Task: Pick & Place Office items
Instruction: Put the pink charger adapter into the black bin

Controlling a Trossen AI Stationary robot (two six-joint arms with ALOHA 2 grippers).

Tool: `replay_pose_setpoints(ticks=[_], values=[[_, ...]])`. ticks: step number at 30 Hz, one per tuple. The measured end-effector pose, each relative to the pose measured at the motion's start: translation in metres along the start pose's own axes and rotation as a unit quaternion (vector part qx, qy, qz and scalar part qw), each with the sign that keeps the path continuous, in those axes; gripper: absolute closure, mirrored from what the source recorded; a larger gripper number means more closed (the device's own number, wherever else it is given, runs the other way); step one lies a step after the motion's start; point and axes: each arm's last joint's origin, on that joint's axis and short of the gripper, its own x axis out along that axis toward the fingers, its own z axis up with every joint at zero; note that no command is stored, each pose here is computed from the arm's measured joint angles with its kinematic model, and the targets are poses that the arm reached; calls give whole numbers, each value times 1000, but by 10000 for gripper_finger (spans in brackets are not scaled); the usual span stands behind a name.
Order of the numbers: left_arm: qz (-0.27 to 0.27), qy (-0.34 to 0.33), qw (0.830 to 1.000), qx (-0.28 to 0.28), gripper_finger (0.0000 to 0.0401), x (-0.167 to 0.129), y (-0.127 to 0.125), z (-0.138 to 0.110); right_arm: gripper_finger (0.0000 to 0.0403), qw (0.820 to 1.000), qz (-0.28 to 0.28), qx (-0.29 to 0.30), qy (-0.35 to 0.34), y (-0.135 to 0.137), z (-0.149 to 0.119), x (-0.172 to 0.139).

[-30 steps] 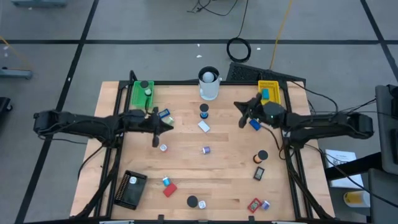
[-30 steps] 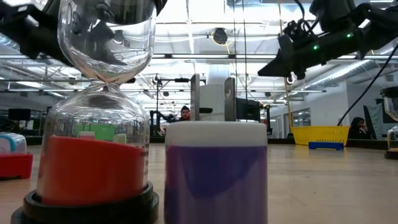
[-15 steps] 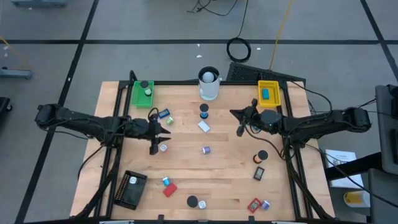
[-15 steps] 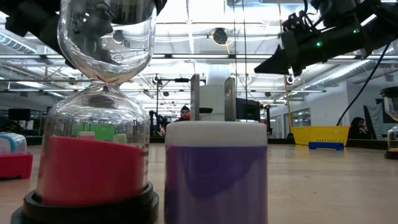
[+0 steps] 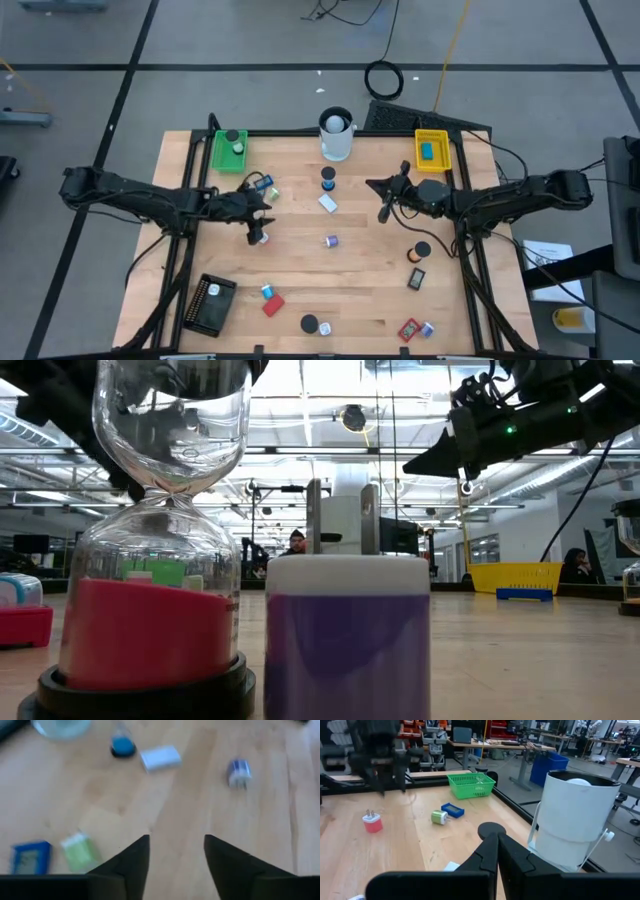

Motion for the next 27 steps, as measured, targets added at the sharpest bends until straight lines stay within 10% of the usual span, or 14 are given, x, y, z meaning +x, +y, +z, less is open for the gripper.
replay_pose_setpoints(ticks=[11, 27], values=[[-35, 114, 990, 75, 74, 13, -17, 9, 402, 1000, 0, 0, 1, 0, 0, 0], [95, 291, 943, -133, 101, 37, -25, 15, 402, 1000, 1, -1, 2, 0, 0, 0]])
